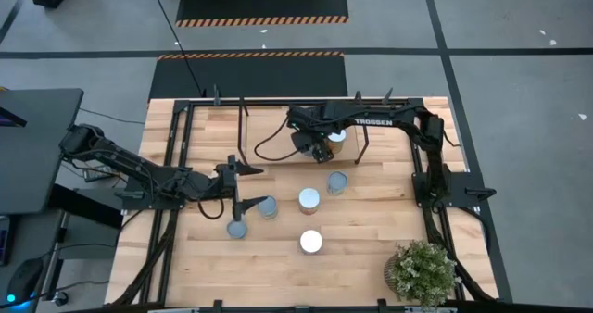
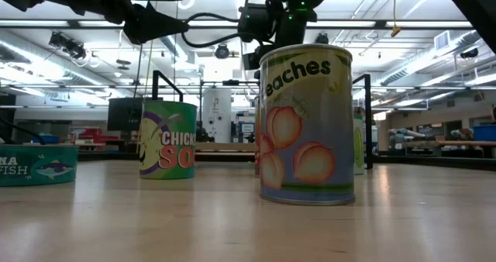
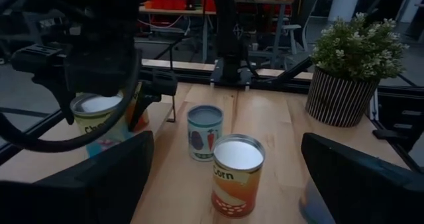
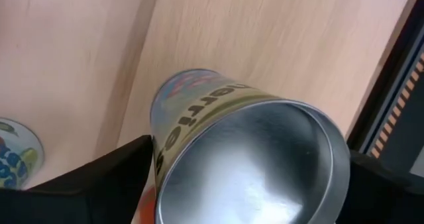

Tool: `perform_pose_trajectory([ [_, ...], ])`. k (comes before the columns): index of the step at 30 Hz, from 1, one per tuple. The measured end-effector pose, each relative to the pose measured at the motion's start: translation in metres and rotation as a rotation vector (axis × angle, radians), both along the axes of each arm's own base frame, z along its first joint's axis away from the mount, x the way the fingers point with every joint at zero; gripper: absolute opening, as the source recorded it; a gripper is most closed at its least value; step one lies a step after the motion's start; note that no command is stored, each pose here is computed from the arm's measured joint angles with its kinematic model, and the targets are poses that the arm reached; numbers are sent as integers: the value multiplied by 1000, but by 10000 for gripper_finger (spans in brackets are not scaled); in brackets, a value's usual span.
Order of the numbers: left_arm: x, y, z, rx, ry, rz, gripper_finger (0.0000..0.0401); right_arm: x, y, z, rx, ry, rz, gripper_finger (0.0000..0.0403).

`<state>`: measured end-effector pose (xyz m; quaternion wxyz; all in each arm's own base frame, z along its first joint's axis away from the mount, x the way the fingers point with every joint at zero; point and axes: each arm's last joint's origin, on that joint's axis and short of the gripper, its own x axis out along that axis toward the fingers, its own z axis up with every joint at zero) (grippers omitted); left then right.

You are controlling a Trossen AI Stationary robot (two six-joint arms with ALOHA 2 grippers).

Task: Pick and place cans onto a shelf
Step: Put the canned cherries on the shelf

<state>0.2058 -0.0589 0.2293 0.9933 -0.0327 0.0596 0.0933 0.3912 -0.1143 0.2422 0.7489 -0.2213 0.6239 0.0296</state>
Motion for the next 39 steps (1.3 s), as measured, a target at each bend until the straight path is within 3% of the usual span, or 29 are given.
perform_pose_trajectory([
  [13,0,0,0,1,2,0,389,1,8,1,-101,46,20,399],
  [39,0,1,-1,-8,6,5,388,1,12,2,-119,50,7,400],
])
